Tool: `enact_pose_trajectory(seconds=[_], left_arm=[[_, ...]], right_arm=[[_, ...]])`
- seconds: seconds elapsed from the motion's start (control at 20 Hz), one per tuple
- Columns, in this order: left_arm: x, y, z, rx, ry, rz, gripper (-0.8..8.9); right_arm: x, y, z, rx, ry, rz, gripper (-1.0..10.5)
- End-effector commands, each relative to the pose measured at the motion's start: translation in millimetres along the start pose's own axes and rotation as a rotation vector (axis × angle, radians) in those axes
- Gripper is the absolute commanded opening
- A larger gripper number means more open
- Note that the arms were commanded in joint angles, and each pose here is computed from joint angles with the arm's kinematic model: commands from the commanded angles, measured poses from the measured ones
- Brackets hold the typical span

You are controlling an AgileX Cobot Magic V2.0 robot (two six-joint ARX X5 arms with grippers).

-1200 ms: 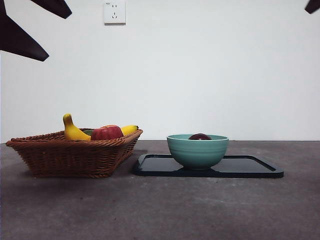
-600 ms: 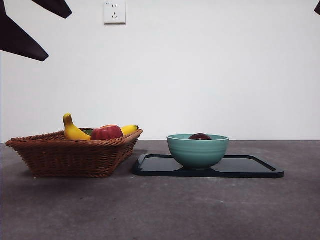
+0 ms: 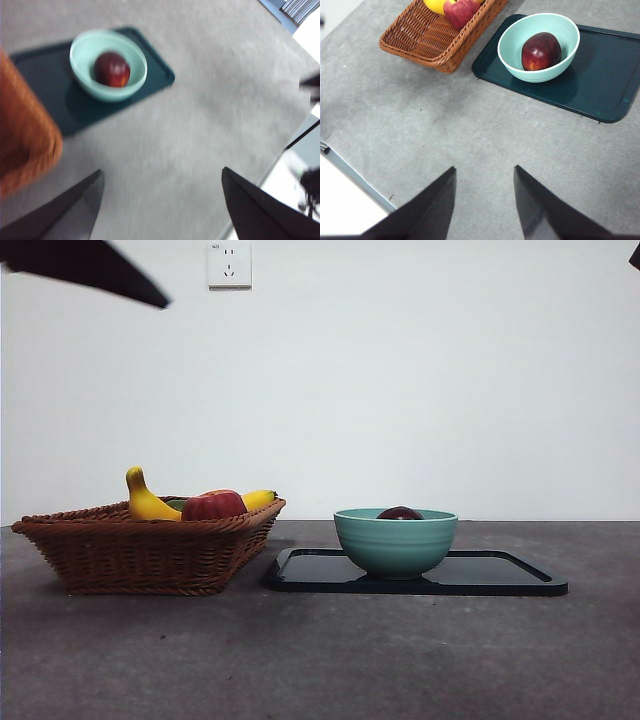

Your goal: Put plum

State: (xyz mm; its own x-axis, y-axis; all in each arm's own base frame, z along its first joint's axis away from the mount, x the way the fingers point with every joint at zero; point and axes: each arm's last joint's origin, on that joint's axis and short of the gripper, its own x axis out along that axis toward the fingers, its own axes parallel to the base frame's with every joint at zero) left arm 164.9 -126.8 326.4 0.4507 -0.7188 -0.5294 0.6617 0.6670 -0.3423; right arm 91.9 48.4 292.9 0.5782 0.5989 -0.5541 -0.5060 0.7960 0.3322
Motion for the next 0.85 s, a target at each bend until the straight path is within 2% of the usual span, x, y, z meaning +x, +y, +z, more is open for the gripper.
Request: enact_pose_trajectory(seconds=[0.05, 0.25, 0.45, 0.6, 0.85], left_arm=[[20, -1, 31, -0.003, 0.009, 0.001, 3.66], [70, 5, 76, -0.009, 0.051, 0.006, 3.66], [127, 20, 102, -0.011, 0.095, 0.039, 3.66], [165, 31, 109, -0.016, 0.13, 0.058, 3.66], [220, 45, 100, -0.009, 0.211, 0.099, 3.66]], right_arm=[[-1, 1, 2, 0.005, -0.006, 0.006, 1.8], [-1, 1, 1, 0.008, 0.002, 0.005, 1.8], [-1, 1, 1, 0.01, 0.007, 0.003, 1.8], [-1, 1, 0, 0.01, 0.008, 0.003, 1.8], [-1, 1, -1, 0.014, 0.019, 0.001, 1.8]])
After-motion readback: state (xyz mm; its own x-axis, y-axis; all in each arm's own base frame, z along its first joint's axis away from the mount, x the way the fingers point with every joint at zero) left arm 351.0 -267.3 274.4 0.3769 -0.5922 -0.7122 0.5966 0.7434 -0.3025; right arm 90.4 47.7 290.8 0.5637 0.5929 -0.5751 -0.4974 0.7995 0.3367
